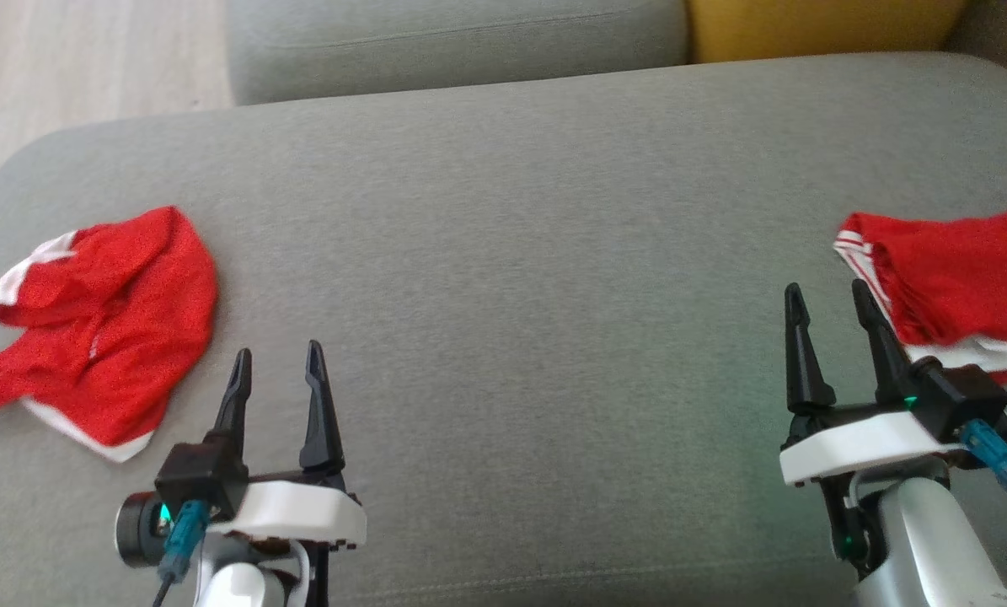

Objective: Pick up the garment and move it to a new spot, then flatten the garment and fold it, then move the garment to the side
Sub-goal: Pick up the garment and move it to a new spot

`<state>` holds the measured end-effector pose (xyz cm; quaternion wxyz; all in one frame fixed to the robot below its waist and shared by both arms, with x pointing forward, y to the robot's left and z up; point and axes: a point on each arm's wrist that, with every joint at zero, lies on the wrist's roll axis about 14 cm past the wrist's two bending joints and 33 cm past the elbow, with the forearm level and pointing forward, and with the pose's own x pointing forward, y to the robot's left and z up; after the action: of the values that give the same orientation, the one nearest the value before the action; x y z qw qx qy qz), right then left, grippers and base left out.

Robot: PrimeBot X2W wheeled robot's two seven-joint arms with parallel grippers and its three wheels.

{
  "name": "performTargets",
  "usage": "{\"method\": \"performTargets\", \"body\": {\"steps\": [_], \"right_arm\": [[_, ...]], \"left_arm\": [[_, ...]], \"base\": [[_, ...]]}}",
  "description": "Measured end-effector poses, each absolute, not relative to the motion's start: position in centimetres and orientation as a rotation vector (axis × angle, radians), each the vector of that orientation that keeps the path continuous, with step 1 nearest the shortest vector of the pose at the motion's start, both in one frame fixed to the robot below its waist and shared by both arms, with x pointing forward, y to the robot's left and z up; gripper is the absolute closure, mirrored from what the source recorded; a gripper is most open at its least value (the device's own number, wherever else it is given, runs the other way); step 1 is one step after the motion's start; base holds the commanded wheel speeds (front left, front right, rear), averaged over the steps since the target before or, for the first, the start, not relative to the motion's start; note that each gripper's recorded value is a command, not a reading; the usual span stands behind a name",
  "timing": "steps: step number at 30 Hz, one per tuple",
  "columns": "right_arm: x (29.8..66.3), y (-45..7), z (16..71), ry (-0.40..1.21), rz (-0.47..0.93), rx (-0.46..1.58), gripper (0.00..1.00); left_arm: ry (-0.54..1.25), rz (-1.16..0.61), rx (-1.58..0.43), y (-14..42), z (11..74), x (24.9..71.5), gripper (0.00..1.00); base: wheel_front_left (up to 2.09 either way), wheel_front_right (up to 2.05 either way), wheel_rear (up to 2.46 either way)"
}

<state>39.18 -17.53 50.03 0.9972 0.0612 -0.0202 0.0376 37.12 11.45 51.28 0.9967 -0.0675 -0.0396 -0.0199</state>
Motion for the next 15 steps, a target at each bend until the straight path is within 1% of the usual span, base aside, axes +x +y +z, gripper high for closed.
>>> {"method": "performTargets", "body": {"steps": [4, 15], "right_arm": [[40.0, -15.3, 49.9, -0.028, 0.139, 0.124, 0.0], [41.2, -5.5, 50.1, -0.003, 0.417, 0.137, 0.0]], "left_arm": [[-0.091, 0.008, -0.134, 12.9, 51.6, 36.7, 0.0], [-0.131, 0.216, -0.122, 19.5, 52.6, 33.5, 0.0]], "base": [[0.0, 0.0, 0.0], [0.0, 0.0, 0.0]]}}
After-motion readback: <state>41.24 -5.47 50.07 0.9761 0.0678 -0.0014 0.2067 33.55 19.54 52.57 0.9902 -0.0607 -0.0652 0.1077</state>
